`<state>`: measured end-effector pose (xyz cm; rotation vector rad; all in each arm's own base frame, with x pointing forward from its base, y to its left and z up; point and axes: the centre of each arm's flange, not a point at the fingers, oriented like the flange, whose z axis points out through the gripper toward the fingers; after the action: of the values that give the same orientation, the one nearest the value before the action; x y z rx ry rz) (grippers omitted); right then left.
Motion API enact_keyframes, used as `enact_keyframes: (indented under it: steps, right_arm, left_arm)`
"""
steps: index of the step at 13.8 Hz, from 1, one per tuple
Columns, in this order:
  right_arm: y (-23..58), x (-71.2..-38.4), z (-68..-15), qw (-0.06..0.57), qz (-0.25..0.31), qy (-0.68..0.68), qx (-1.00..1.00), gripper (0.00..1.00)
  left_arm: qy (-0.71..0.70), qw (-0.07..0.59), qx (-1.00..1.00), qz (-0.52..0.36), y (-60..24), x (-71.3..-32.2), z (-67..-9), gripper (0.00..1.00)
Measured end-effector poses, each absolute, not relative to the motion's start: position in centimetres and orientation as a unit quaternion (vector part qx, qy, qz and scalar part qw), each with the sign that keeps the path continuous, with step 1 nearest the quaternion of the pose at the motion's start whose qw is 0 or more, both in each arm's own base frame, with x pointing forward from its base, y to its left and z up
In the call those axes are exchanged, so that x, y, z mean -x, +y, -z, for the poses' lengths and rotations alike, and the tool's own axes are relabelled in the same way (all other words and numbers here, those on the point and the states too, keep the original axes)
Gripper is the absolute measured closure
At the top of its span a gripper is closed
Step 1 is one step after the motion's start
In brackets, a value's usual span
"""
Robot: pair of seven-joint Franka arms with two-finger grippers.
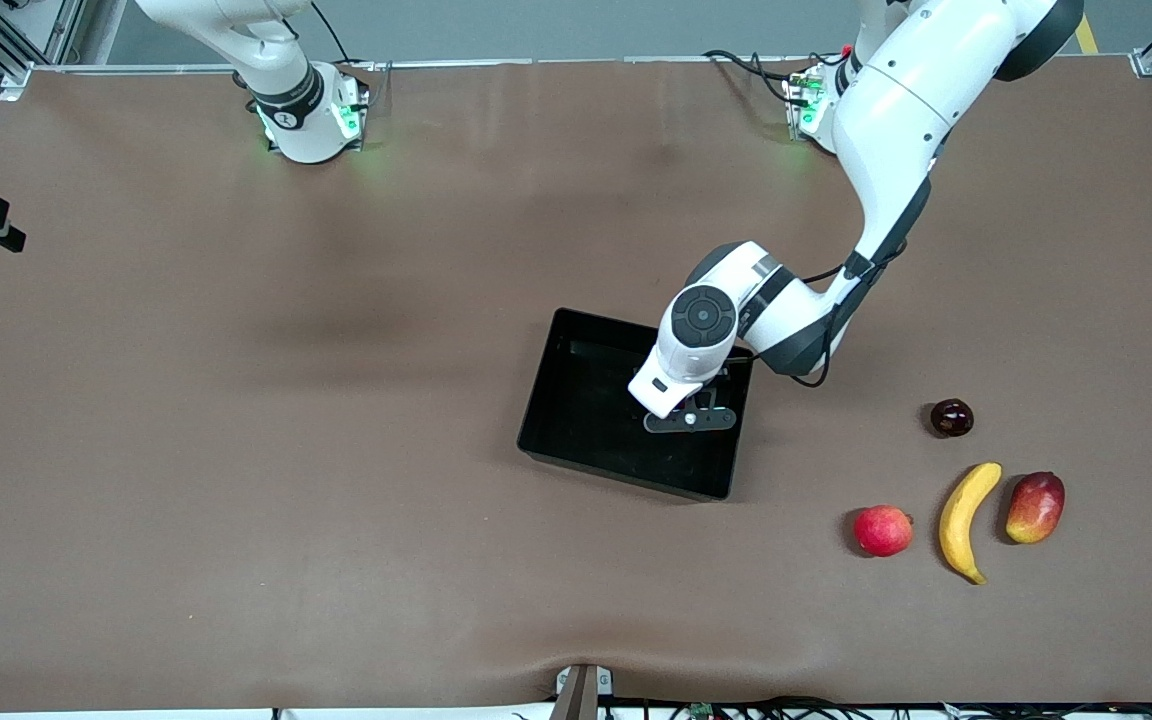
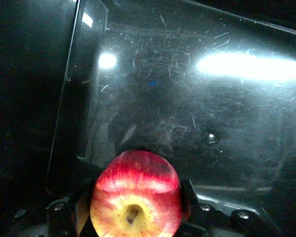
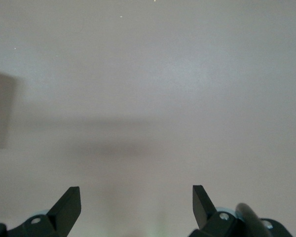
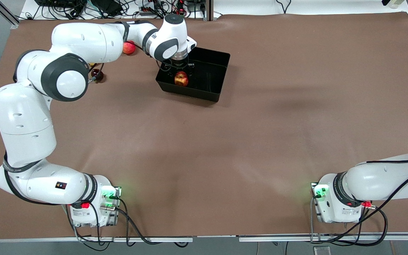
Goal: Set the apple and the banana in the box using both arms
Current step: 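Open the left gripper to release the apple and move back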
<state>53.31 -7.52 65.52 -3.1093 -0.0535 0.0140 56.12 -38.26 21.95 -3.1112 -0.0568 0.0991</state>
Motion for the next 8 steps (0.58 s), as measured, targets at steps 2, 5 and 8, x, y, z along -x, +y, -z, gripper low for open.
enact_keyframes:
  steps: [2, 5, 8]
  right_arm:
    - [-6.6, -53.4, -65.6, 0.014, -0.005, -0.026, 1.000, 0.00]
    - [-6.0, -53.5, -65.6, 0.012, -0.005, -0.030, 0.999, 0.00]
    - [-6.0, -53.5, -65.6, 0.012, -0.005, -0.031, 0.999, 0.00]
  left_arm:
    - [-0.023, 0.011, 0.999, -0.023, -38.0, -56.9, -23.1, 0.07]
    - [-0.043, 0.011, 0.999, 0.007, -36.2, -59.1, -28.7, 0.00]
    - [-0.049, 0.027, 0.998, 0.028, -32.6, -61.5, -35.5, 0.00]
